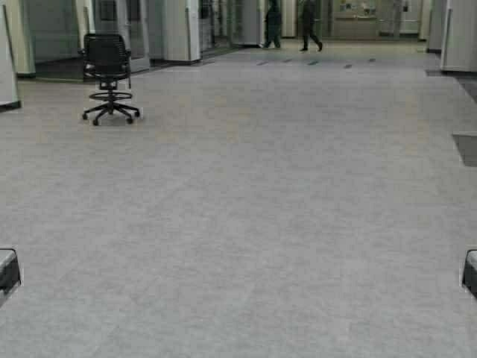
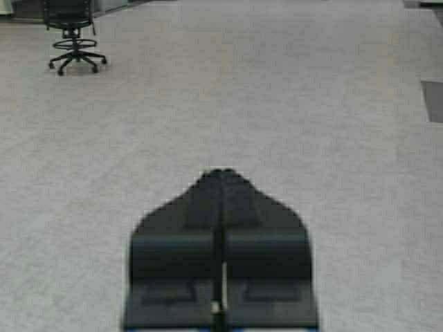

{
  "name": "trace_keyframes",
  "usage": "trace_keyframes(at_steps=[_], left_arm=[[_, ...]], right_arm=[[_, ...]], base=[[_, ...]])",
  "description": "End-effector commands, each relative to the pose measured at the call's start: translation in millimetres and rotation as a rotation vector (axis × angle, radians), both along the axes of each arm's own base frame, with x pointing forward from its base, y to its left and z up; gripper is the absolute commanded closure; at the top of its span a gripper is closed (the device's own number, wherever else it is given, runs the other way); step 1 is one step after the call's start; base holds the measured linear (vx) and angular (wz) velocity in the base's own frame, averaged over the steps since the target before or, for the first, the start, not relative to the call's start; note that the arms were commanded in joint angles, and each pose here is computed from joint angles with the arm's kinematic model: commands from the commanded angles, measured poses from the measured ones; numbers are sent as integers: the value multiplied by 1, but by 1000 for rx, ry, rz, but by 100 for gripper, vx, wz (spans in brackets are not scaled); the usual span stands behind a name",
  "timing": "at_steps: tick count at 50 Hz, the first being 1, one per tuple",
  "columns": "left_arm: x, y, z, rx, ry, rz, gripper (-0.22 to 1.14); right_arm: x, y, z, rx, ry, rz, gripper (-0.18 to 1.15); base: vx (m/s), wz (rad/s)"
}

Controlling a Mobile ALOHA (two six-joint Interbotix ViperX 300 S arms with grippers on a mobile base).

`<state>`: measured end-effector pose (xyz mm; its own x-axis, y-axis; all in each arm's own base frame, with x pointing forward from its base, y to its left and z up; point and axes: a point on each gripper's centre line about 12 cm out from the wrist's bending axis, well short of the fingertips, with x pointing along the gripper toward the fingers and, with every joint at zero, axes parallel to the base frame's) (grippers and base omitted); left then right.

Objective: Navigate to elevator, push the call button, then enter the elevator

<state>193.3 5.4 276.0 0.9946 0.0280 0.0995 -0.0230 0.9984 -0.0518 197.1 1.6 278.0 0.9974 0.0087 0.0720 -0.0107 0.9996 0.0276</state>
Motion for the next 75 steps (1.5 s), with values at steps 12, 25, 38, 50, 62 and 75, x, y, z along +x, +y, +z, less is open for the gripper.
trace_keyframes(at_steps=[12, 25, 38, 50, 62, 75], left_arm=[[5, 0, 1, -10, -6, 0, 89], [5, 0, 3, -12, -14, -1, 89], [3, 0, 2, -16, -16, -1, 89], [3, 0, 5, -5, -25, 1, 89], [3, 0, 3, -22, -21, 0, 89], [0, 0, 2, -22, -30, 0, 89]], right_arm=[[-1, 0, 7, 5, -31, 0, 92], [-1, 0, 7, 3, -31, 0, 92], [2, 0, 5, 5, -17, 0, 92], [3, 0, 10, 5, -28, 0, 92], [2, 0, 9, 5, -28, 0, 92], [2, 0, 9, 5, -28, 0, 92]], base=[[60, 46], [61, 28], [66, 23], [65, 23], [69, 31], [71, 16]])
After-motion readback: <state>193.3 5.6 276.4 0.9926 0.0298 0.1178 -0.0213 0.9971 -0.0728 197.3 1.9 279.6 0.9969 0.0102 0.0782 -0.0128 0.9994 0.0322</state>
